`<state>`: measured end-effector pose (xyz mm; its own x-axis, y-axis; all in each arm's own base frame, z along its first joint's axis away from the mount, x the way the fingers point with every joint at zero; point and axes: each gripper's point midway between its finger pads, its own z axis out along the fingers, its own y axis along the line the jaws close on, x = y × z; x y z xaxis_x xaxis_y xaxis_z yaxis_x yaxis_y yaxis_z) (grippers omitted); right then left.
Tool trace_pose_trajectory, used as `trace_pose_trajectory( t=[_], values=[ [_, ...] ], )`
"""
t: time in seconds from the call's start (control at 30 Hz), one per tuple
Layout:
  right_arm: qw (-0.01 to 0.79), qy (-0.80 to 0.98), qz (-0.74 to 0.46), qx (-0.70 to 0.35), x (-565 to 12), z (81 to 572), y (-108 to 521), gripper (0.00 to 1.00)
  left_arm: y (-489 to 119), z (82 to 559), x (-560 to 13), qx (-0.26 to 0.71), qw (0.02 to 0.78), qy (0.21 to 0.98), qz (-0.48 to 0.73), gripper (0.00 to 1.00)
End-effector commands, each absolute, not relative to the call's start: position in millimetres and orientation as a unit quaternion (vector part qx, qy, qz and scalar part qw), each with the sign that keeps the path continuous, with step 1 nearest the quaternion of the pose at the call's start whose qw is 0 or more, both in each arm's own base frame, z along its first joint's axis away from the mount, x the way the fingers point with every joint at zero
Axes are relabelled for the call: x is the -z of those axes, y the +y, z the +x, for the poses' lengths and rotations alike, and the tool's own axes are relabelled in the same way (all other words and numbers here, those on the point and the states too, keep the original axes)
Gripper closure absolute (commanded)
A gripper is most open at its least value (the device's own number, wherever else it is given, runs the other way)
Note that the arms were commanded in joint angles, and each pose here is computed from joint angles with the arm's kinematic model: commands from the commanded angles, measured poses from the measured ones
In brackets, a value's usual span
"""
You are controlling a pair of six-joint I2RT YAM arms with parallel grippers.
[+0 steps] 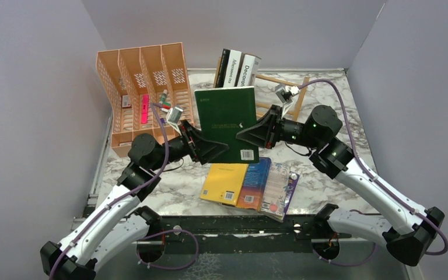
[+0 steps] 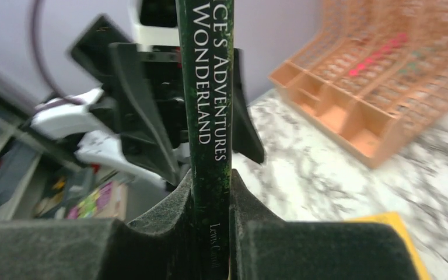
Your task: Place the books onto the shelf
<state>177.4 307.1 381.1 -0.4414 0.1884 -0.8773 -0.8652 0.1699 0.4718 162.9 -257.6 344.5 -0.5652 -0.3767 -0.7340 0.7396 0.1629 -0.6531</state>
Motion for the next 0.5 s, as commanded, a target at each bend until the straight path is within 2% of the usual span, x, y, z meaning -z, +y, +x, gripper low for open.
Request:
trace_pose_trajectory(
  t=[0.0, 0.07, 0.17, 0.47],
  values=[
    [0.578, 0.626, -0.195, -0.486, -417.5, 216.5, 270.7, 0.99, -212.7, 211.1, -309.4, 0.44, 0.52, 0.728, 0.074, 0.14],
    [0.606, 0.649, -0.147, -0.436, -421.0, 234.8, 251.6, 0.99, -188.9, 221.1, -297.2, 0.373, 0.533, 0.758, 0.041, 0.09],
    [0.635, 0.685, -0.078, -0.348, -417.4, 265.6, 223.0, 0.99, -161.0, 228.0, -283.1, 0.295, 0.543, 0.786, 0.015, 0.07],
    [0.629, 0.766, 0.052, -0.124, -372.6, 336.8, 176.2, 0.99, -144.5, 232.8, -266.2, 0.238, 0.55, 0.8, 0.02, 0.07]
  ],
)
